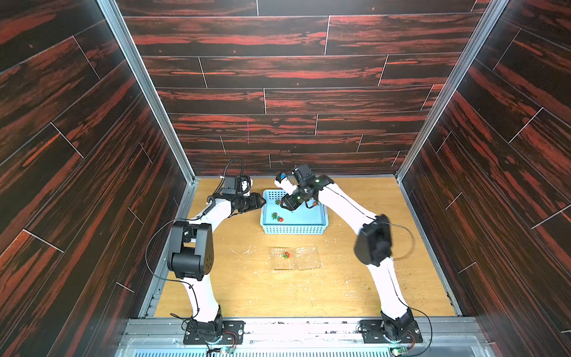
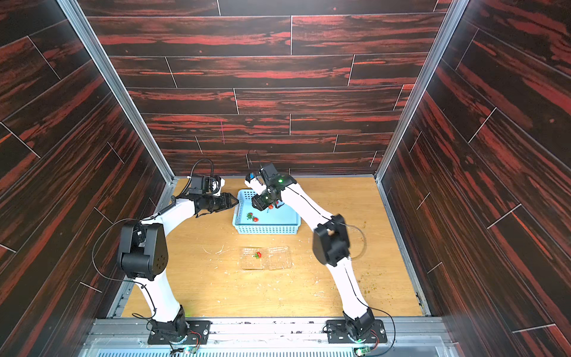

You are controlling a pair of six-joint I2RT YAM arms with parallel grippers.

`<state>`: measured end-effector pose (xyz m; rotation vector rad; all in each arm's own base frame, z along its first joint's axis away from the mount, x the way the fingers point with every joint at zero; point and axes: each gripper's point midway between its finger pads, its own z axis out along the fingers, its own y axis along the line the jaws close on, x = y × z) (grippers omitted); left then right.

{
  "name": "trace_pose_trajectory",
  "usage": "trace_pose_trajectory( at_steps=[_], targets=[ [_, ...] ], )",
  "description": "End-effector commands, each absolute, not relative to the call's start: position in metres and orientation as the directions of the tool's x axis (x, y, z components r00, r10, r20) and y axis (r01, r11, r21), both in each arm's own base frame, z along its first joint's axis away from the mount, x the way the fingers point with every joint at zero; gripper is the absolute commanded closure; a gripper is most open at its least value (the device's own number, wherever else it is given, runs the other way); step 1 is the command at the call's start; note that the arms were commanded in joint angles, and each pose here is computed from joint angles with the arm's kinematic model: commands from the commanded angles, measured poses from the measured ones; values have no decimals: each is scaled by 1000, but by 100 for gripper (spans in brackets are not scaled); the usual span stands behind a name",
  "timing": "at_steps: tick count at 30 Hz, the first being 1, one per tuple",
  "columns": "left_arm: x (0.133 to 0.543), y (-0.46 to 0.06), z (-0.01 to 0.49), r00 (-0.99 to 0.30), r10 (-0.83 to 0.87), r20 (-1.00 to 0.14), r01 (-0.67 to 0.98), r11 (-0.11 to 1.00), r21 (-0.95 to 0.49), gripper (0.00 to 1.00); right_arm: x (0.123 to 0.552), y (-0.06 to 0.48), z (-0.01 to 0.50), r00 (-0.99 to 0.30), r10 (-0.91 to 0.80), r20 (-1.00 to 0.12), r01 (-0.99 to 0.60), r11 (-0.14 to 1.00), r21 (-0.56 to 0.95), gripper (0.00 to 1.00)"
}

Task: Pack strawberries into containers
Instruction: Pick up the strawberry from the basket.

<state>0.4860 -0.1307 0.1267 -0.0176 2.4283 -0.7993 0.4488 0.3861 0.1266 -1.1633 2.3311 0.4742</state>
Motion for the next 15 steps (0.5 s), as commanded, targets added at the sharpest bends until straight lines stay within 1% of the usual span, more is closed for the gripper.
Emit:
trace_pose_trajectory(
  at_steps=[1,5,9,15],
  targets=[
    [487,-135,130,-839,-154,-522,188,818,-544,42,445,379,92,-523,-715,-464,-827,557,75,49],
    [486,-134,128,-844,-145,-516,186,823,-536,42,449,390,76,-512,-713,-479,-840,533,104,44],
    [484,-134,124,-851,-139,-507,185,824,-536,42,446,398,58,-507,-715,-481,-851,504,148,42],
    [484,-135,123,-854,-135,-503,185,824,-535,42,445,406,44,-497,-718,-488,-861,479,171,40]
  ],
)
